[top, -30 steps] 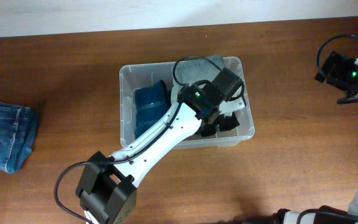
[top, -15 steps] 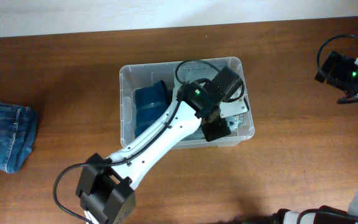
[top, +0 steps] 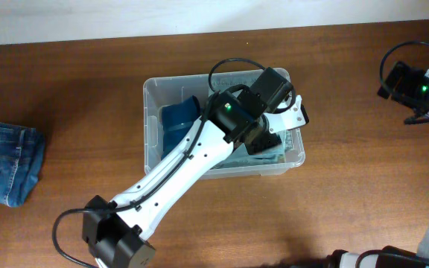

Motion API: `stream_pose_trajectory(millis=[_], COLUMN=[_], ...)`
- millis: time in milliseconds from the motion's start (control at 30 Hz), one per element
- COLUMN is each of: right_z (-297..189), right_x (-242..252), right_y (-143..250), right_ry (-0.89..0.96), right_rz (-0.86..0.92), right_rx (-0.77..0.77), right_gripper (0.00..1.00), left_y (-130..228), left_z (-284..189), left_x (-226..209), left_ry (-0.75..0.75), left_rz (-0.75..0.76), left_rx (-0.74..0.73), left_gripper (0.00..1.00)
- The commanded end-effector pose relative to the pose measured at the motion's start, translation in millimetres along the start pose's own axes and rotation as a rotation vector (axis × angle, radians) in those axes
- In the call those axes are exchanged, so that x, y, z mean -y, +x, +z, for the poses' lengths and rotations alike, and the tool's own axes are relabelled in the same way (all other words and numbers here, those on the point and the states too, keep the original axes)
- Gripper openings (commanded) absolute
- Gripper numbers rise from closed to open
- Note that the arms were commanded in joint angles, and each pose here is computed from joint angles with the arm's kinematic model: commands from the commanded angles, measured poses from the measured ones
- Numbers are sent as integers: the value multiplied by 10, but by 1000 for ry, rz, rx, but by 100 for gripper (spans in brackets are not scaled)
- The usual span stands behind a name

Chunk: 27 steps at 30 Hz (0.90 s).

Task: Pack container
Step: 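Lower the light-blue denim onto the black garments in the box's right side, then open the left gripper and press the denim flat in the box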

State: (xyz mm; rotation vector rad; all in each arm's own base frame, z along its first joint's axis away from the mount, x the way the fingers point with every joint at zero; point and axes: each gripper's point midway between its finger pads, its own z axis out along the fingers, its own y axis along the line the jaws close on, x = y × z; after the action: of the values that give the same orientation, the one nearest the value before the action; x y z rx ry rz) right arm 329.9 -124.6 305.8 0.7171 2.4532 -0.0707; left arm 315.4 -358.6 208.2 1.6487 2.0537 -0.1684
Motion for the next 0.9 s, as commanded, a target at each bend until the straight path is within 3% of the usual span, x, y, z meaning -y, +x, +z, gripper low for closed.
stream_pose_trajectory(millis=[0, 100, 267, 400, 867], right_z=[3, 2, 3, 2, 2], right_x=[30, 30, 30, 30, 30], right_y=[-14, -14, -14, -14, -14], right_ry=[10, 10, 10, 10, 10], right_rz=[8, 8, 8, 8, 8], right_rx=[5, 5, 5, 5, 5], right_gripper=[99, 99, 99, 98, 99], left_y=[-125, -200, -476, -486, -287], left_z=[-112, -44, -54, 6, 1200], left_x=[-21, -81, -504, -831, -997], left_ry=[-5, -22, -118, -158, -129], left_rz=[3, -5, -214, -368, -537], left_rx=[54, 80, 233, 293, 242], left_gripper=[2, 1, 1, 1, 1])
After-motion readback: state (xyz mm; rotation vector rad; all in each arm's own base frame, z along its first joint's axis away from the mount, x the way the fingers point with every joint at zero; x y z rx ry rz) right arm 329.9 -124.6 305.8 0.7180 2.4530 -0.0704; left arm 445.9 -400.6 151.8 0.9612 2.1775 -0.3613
